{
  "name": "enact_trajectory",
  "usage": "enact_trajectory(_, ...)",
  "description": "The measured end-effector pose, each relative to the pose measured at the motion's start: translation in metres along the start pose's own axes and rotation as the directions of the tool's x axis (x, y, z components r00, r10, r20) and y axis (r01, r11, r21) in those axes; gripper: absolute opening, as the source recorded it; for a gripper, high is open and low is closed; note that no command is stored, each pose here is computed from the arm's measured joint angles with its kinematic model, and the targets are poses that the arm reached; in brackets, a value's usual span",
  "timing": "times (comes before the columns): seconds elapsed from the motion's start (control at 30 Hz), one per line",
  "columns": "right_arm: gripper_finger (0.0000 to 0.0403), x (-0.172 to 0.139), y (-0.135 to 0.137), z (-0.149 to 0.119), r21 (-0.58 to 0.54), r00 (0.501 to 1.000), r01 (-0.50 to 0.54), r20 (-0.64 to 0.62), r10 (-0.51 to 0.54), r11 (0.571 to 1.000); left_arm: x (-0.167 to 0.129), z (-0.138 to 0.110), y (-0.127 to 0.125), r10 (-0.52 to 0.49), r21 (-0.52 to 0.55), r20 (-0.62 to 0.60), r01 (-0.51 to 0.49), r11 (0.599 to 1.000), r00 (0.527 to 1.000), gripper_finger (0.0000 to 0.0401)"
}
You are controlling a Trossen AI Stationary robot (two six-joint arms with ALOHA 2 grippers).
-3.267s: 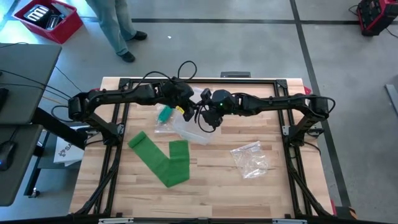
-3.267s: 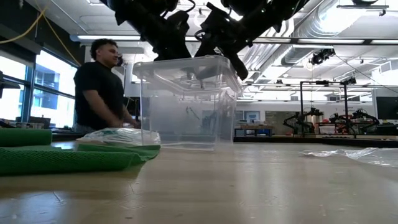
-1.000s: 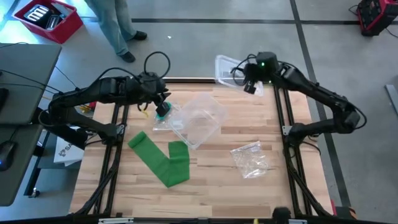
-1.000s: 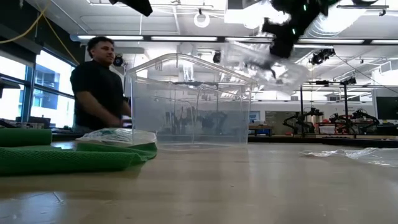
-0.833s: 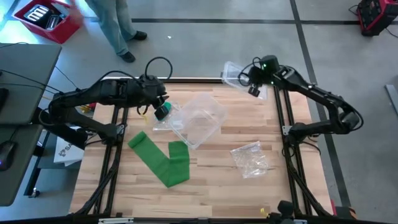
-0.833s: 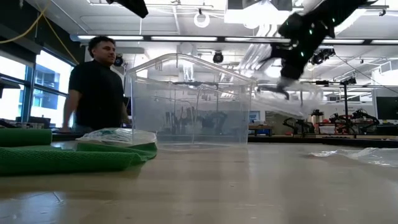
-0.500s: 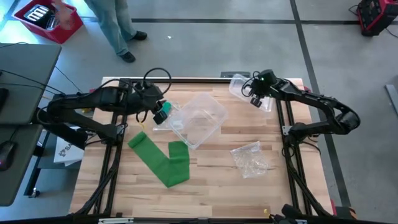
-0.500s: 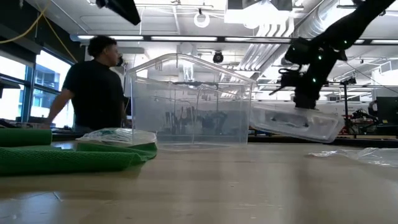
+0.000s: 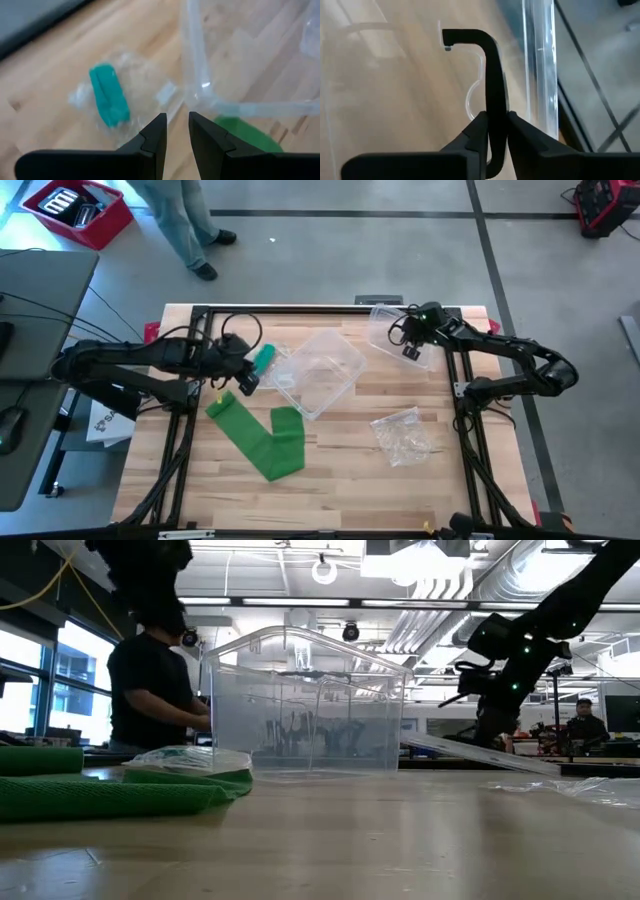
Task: Roll bandage
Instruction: Open the transparent storage box, then put the transparent zip bag with the blue bandage into the transparent storage box
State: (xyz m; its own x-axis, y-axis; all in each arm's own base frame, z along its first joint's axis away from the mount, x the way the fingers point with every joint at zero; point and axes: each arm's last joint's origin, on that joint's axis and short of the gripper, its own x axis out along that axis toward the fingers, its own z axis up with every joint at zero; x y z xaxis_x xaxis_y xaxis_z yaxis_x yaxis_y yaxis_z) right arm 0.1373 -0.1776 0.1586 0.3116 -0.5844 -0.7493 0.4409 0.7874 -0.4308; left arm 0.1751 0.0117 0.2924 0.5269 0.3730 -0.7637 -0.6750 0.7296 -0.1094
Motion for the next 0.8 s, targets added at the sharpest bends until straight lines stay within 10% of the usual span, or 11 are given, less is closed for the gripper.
enact_trajectory(0.4,0.0218,-0.023,-0.026,0.034,0.13,0.994,0.093,-0.066,-0.085,0.987,0.04,-0.042,0.006,-0.04,0.123,-0.203,0.066,0.99,0.978,0.0077)
enact_trajectory(0.8,0.0216,-0.108,-0.004,0.067,0.108,0.91,-0.145,0.404,0.09,0.983,0.094,-0.072,0.009,0.055,0.365,-0.157,0.006,0.931,0.986,0.0178)
